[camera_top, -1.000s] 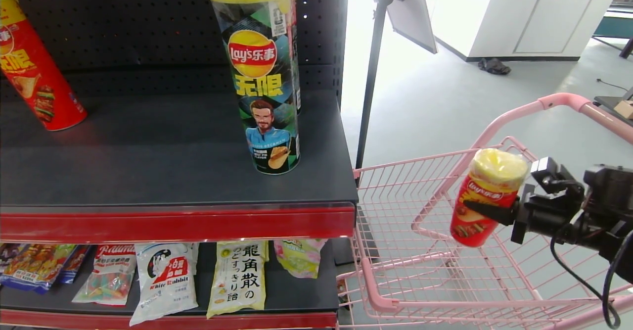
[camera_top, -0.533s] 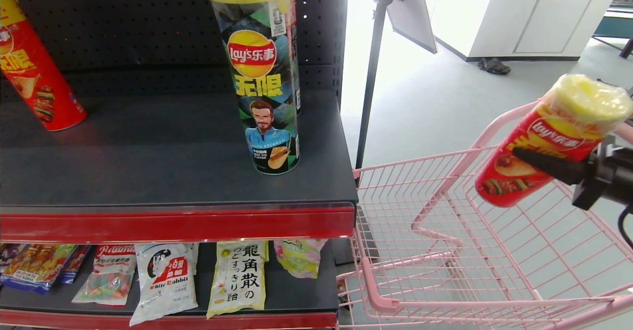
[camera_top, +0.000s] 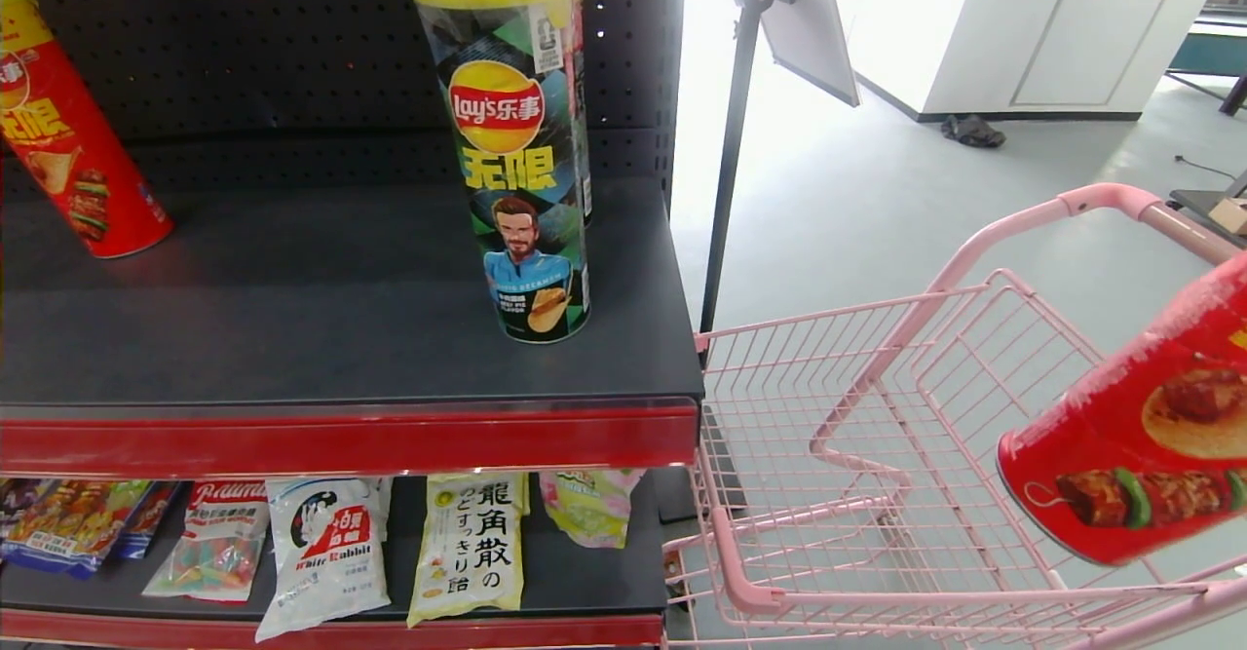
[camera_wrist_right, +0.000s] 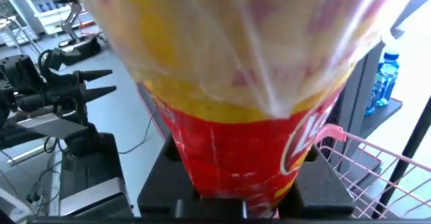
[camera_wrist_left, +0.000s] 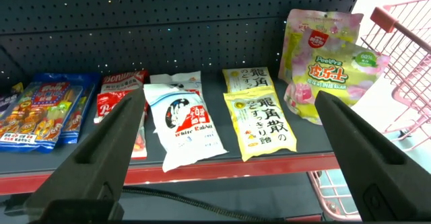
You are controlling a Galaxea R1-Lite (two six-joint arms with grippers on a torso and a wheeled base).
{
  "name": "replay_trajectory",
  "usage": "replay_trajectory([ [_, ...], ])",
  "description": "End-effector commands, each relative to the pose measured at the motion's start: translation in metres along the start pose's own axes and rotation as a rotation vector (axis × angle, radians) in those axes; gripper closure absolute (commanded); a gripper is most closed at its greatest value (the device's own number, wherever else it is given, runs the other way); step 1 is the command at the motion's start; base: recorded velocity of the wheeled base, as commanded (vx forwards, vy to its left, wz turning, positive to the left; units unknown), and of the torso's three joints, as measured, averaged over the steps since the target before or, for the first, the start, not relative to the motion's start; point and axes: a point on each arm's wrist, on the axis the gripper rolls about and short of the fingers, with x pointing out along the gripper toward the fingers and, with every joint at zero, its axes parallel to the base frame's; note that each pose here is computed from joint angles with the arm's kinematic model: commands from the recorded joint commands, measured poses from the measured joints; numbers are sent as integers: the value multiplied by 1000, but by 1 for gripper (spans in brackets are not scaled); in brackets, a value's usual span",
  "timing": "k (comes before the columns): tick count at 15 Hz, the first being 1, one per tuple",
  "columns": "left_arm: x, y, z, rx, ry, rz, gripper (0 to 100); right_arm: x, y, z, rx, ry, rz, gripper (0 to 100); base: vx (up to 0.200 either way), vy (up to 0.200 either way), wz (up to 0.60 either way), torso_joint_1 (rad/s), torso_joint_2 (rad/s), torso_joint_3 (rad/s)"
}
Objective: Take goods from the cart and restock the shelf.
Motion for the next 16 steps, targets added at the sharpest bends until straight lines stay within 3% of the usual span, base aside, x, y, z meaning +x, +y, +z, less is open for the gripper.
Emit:
replay_trajectory([
  [1,0,0,0,0,1,-1,0,-2,9,-2,-25,-6,34,100,0,0,0,0,0,0],
  [13,0,0,0,0,1,-1,0,5,1,-23,-209,42,57,100,0,0,0,0,0,0],
  [16,0,0,0,0,1,-1,0,1,2,-53,-127,105,-44,100,0,0,0,0,0,0],
])
